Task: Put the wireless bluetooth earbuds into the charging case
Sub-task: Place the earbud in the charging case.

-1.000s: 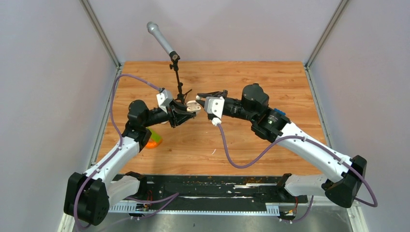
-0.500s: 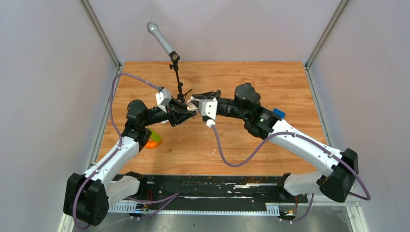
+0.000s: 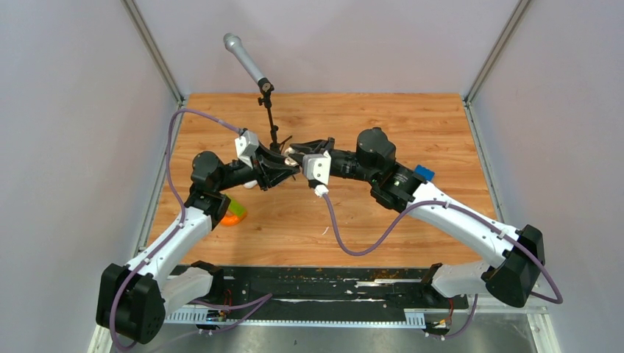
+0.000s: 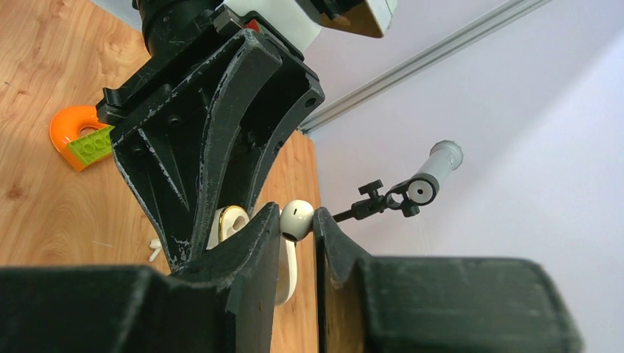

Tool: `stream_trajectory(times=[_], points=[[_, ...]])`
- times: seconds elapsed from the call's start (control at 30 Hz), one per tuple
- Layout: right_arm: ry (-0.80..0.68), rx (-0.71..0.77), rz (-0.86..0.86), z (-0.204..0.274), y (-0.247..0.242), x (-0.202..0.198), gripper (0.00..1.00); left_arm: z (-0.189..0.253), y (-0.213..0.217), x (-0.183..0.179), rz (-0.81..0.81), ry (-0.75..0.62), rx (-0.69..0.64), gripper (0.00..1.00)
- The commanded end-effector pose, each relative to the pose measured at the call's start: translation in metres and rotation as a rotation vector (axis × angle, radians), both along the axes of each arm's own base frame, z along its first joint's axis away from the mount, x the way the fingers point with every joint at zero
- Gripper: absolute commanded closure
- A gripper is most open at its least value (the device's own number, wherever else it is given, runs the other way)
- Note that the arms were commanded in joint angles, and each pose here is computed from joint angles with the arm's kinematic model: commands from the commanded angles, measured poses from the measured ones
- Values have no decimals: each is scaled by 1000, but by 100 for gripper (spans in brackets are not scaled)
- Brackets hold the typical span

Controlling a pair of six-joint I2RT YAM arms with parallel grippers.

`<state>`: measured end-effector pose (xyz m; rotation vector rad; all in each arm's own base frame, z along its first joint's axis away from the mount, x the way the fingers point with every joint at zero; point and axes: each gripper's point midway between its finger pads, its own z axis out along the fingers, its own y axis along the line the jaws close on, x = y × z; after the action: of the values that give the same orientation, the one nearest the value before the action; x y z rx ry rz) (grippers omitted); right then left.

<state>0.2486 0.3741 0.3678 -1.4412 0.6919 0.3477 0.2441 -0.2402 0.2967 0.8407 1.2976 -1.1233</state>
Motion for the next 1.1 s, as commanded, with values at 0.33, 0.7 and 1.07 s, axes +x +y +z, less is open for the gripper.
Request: stream_trajectory(times=[0.33,0.7,1.07], points=[[-35,-1,81,6,9,-11,100,36,0,-3,13,-70,-61,97],[-41,-5,38,1,11,-2,100,38,0,-5,7,-82,-59,97],[-21,-10,28,-1,12,0,100,39,0,-3,15,-88,-62,97]])
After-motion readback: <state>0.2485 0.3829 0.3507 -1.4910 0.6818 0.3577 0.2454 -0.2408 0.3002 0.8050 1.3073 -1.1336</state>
